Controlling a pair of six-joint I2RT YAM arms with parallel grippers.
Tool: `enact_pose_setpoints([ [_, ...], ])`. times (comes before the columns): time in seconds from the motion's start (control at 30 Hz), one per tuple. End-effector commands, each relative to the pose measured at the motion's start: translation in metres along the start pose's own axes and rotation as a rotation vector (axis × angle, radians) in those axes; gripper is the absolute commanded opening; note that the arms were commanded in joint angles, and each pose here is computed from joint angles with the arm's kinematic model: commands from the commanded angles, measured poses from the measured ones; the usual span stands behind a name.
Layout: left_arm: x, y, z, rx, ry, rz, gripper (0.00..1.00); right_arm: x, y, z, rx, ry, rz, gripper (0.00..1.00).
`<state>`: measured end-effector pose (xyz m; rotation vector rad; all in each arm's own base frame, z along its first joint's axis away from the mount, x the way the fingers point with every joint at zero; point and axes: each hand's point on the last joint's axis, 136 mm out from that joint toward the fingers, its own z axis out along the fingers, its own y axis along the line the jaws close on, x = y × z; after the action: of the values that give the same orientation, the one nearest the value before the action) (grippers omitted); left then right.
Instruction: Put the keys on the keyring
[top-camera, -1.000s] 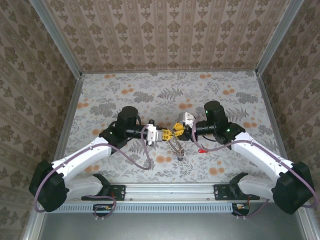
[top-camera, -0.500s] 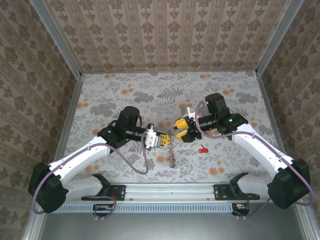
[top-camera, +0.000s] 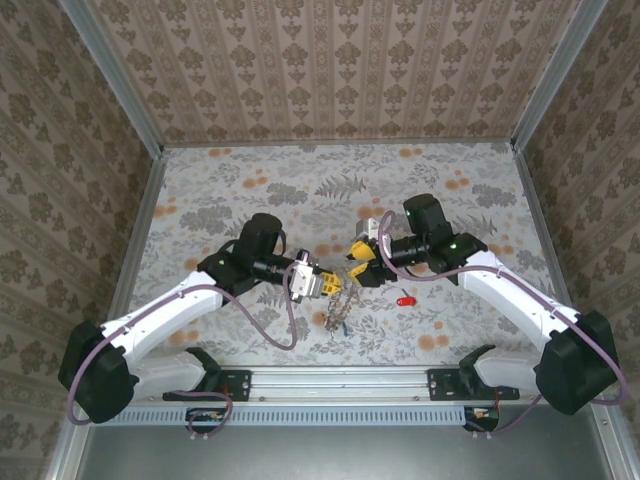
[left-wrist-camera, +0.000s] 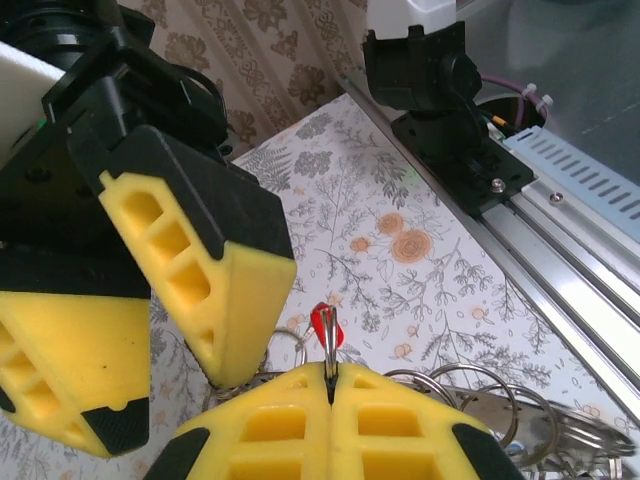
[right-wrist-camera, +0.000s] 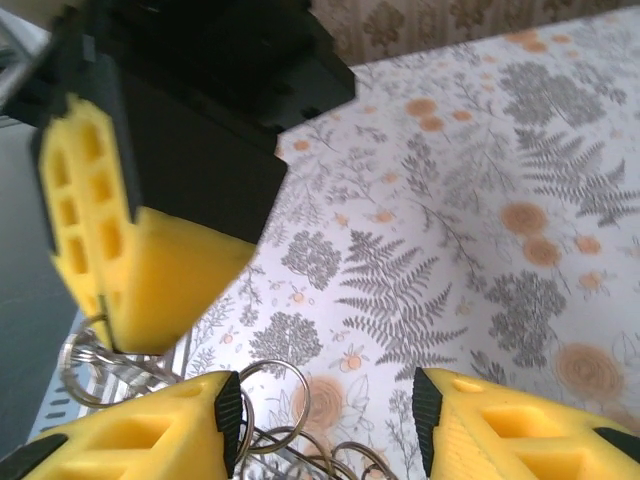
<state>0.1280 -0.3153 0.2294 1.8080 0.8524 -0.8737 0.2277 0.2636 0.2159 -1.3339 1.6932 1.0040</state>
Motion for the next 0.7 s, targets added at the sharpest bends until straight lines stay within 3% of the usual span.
enact_pose_setpoints([
  [0.0, -0.025, 0.004, -0.003, 0.019, -0.081, 0.080, 0.00, 0.018, -0.020, 0.006, 0.097, 0.050, 0.065, 0.50],
  [0.37, -0.025, 0.002, -0.005, 0.024, -0.081, 0.076, 0.00, 0.026, -0.025, -0.014, 0.217, 0.060, 0.092, 0.50],
  [0.67, -0.022, 0.008, -0.005, 0.003, -0.066, 0.052, 0.00, -0.002, 0.021, -0.036, 0.147, -0.068, -0.194, 0.49],
])
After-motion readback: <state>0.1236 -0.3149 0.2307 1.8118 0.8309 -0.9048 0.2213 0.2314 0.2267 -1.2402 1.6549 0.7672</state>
